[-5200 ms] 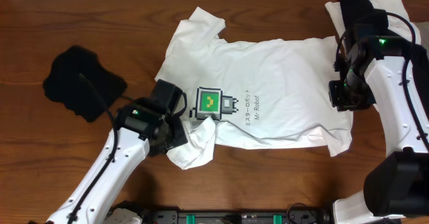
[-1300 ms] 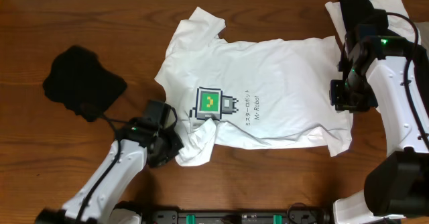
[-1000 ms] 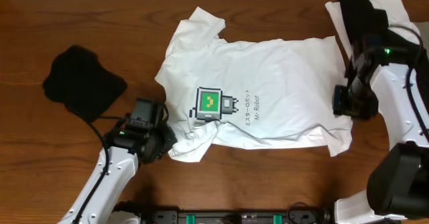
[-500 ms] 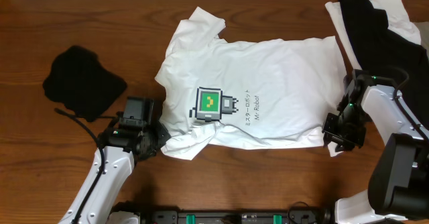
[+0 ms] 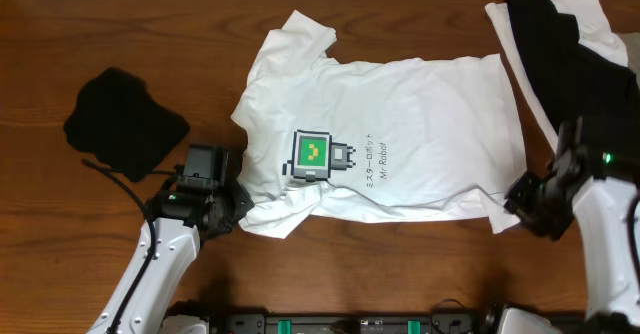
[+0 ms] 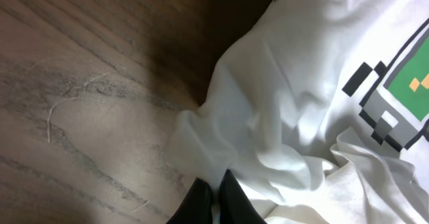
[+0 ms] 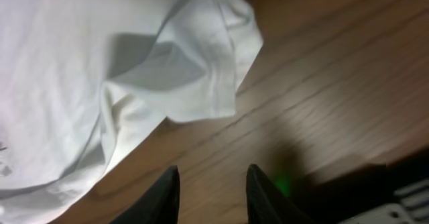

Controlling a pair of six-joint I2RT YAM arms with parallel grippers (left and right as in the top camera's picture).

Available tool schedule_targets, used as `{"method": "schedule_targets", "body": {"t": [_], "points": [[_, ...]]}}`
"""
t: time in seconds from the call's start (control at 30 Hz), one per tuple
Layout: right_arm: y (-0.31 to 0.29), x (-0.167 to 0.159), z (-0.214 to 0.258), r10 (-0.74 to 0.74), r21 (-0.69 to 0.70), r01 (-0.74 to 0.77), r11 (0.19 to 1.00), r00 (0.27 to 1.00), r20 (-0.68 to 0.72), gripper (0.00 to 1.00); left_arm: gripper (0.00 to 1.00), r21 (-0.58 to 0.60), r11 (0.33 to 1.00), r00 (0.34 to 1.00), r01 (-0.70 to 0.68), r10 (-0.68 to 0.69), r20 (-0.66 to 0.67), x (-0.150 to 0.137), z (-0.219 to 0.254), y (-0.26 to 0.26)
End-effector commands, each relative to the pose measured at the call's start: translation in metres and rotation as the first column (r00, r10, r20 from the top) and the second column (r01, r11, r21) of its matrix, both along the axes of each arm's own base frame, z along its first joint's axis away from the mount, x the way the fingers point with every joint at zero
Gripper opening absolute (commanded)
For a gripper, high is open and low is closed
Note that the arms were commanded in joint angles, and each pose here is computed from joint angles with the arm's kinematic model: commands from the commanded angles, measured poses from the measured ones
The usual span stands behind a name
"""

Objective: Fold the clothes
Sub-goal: 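Release the upper right corner and move the right gripper to the lower right hem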

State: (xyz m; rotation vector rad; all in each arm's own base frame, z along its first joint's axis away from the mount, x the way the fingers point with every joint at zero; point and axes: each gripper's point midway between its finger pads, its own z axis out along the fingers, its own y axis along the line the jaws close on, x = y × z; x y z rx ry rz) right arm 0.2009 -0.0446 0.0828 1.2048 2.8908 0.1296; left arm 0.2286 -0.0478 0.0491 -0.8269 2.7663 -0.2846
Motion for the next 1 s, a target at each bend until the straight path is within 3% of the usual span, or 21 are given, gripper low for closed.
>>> {"method": "schedule_targets", "body": {"t": [0.0,0.27,0.37,0.5,0.97], "points": [[0.017,-0.015,-0.013,-0.090,0.083,0.089,0.993,0.996,0.006,0.30,0.06,0.018,1.000,1.000,0.006,-0.006,0.025,0.006,0.006,0.003],[0.006,-0.023,-0.042,-0.168,-0.001,0.168,0.986,0.984,0.064,0.31,0.06,0.018,1.000,1.000,0.006,-0.006,0.024,0.006,0.006,0.003],[-0.007,-0.015,-0.042,-0.064,-0.081,0.073,0.994,0.993,0.103,0.30,0.06,0.018,1.000,1.000,0.006,-0.006,0.025,0.006,0.006,0.003],[-0.015,-0.017,-0.042,-0.049,-0.126,0.060,0.990,0.995,0.090,0.31,0.06,0.018,1.000,1.000,0.006,-0.006,0.024,0.006,0.006,0.003],[-0.012,-0.017,-0.058,-0.045,-0.113,0.058,0.992,0.992,0.115,0.31,0.06,0.017,1.000,1.000,0.006,-0.006,0.024,0.006,0.006,0.003]]}}
